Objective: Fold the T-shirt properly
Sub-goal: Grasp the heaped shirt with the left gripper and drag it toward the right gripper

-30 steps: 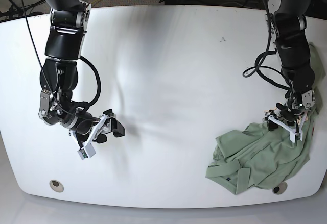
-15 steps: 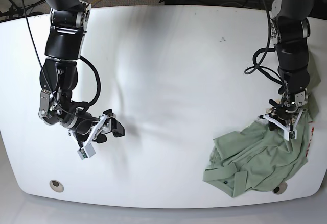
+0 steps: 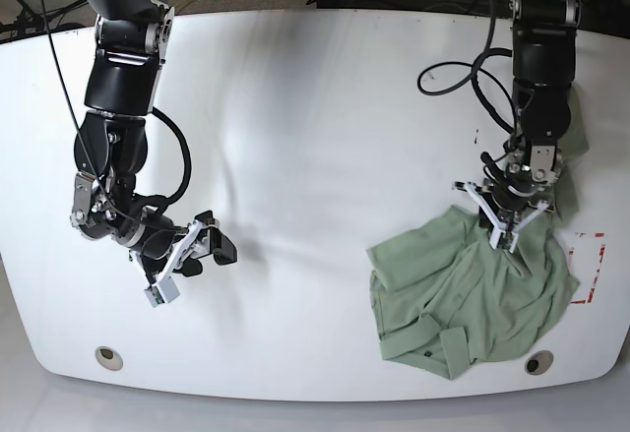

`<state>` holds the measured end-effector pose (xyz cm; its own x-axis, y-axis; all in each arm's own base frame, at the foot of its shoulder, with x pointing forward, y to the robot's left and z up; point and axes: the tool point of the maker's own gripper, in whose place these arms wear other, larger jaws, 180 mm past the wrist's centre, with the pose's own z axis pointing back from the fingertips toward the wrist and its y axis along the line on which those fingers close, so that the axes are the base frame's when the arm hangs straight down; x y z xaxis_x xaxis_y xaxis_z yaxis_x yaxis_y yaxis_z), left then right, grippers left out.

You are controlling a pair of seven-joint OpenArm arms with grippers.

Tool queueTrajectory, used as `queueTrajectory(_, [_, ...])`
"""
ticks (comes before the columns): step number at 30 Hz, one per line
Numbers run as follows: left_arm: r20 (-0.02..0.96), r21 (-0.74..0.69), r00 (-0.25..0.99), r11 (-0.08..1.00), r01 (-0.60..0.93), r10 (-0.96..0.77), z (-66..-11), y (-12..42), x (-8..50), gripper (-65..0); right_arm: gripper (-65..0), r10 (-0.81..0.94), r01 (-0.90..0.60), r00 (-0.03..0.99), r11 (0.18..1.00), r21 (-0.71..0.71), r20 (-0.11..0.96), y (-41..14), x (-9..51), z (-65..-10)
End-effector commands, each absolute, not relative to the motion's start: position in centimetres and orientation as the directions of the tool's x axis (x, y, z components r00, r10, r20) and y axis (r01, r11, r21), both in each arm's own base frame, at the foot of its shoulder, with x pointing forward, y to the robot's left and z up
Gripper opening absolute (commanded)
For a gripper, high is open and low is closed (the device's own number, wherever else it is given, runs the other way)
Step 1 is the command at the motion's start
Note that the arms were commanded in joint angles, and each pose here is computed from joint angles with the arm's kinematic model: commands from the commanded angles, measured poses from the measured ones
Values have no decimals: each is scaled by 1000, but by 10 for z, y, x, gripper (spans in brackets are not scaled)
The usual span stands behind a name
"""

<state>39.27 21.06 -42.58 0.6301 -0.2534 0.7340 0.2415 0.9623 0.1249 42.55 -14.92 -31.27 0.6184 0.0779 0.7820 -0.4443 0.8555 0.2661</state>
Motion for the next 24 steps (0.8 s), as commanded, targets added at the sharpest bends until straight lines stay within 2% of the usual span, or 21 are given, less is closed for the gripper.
queueTrajectory(1, [729, 133, 611, 939, 317, -309, -415, 185, 382, -650, -220, 48, -435, 570, 865, 251, 821, -162, 434, -292])
queueTrajectory(11, [715, 106, 536, 827, 552, -449, -411, 93, 299, -650, -219, 61, -412, 600, 878, 243, 798, -176, 421, -304])
queueTrajectory(16, [706, 47, 496, 732, 679, -505, -415, 58, 254, -650, -212, 109, -437, 639, 866, 243, 762, -174, 402, -326])
queueTrajectory(21, [689, 48, 496, 716, 696, -528, -411, 59, 241, -649, -209, 122, -454, 647, 854, 253, 752, -168, 396, -334])
queueTrajectory(24, [677, 74, 521, 752, 655, -520, -405, 79, 249, -590, -209, 112, -462, 652, 842, 277, 750, -153, 394, -338])
